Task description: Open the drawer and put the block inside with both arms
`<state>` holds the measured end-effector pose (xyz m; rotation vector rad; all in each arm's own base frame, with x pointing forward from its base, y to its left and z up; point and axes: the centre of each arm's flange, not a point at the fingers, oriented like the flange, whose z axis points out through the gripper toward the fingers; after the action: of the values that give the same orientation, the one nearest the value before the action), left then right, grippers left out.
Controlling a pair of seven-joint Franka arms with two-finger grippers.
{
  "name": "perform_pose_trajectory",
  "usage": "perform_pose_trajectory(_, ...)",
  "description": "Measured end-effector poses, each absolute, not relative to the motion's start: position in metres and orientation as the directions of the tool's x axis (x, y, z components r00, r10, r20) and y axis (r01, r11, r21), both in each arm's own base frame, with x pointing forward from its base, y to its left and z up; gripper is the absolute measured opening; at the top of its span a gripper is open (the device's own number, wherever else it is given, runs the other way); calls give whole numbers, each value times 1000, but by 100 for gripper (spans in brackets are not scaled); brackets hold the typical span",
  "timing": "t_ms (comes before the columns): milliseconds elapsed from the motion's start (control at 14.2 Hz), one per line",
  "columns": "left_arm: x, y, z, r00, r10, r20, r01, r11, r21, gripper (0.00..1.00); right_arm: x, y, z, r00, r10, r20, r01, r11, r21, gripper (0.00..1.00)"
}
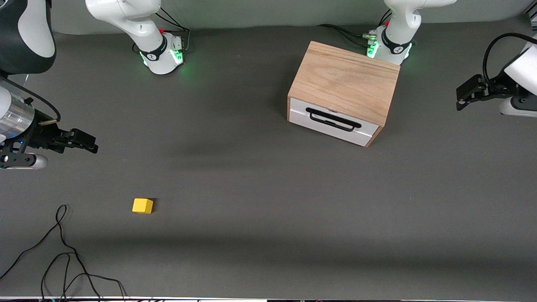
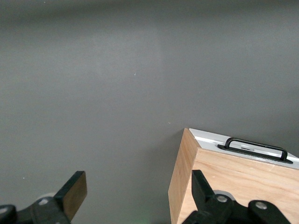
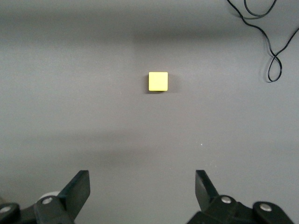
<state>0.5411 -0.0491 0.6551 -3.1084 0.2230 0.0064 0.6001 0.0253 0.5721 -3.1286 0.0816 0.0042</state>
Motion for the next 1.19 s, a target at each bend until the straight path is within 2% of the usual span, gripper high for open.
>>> perform_pose_trajectory(421,543,-49,650,988,-151,-17,-151,-988,-24,100,602,24,569,998,-56,-9,-56,-998,-10,100)
perform_pose_trajectory(842,567,-49,598,981,-158,-110,-160,-987,-10,100,603,24,565,998,-55,-14,-55,-998,-9,100)
perform_pose_trajectory(1193,569,-50,598,981,-163,-109,-165,-986,-12,100,616,25,545,998,-55,-8,-55,-998,-5,100)
